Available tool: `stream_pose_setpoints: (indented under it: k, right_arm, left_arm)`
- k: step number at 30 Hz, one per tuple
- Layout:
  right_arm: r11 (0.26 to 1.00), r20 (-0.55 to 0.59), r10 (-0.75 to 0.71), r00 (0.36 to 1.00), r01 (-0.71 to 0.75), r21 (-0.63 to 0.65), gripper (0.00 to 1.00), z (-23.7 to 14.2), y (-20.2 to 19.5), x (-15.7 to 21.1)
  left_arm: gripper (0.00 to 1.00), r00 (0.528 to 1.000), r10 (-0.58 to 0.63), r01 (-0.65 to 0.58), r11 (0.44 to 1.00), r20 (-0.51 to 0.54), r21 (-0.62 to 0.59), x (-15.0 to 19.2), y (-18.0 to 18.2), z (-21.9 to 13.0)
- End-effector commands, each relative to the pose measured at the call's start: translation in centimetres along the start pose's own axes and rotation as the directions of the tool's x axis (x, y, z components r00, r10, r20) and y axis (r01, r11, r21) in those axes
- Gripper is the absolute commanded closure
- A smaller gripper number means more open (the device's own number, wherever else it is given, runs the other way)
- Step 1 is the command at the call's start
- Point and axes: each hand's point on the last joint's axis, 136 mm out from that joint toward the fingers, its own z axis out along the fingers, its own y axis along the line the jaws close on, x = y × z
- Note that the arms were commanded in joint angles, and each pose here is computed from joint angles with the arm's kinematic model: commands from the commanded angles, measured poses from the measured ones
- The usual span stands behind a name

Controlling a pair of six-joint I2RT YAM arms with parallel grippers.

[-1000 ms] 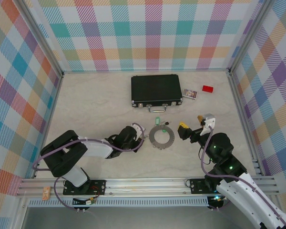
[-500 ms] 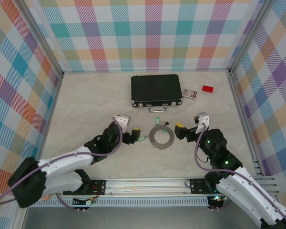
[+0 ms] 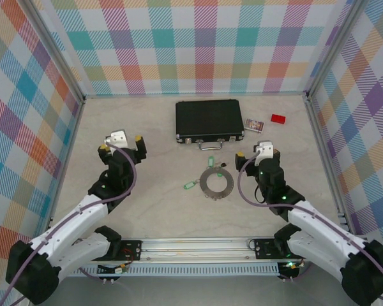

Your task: Put the keys on the keyring

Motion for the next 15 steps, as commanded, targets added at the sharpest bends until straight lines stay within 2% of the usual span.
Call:
stream_pose_setpoints:
  k: [1,6,9,11,13,15]
  right_arm:
    - [0.995,0.069,-0.012,0.998,0.006,0.096,0.01,1.8,-2.0,-1.1]
    - [0.984,-0.067,-0.080,0.995,0.089,0.157,0.01,5.8,-3.1,0.9]
    - [0.978,-0.073,-0.097,0.993,0.109,0.178,0.01,7.4,-3.7,1.2]
    - [0.978,-0.083,-0.079,0.993,0.093,0.189,0.01,8.4,-4.8,1.8]
    - [0.978,-0.143,-0.071,0.987,0.097,0.187,0.01,9.3,-5.5,2.8]
    - [0.974,-0.136,-0.103,0.985,0.128,0.187,0.01,9.7,-5.9,3.1]
  left_arm:
    - [0.00,0.995,0.063,-0.068,0.996,-0.076,-0.065,1.2,1.7,2.6]
    - [0.00,0.996,0.045,-0.057,0.987,-0.082,-0.149,4.8,3.8,7.1]
    - [0.00,0.987,0.059,-0.085,0.981,-0.150,-0.172,7.9,4.4,9.0]
    - [0.00,0.989,0.029,-0.054,0.984,-0.147,-0.167,9.3,4.5,9.8]
    - [0.00,0.990,0.045,-0.066,0.985,-0.130,-0.162,10.5,4.5,10.4]
    - [0.00,0.993,0.033,-0.049,0.988,-0.110,-0.145,11.1,4.4,10.9]
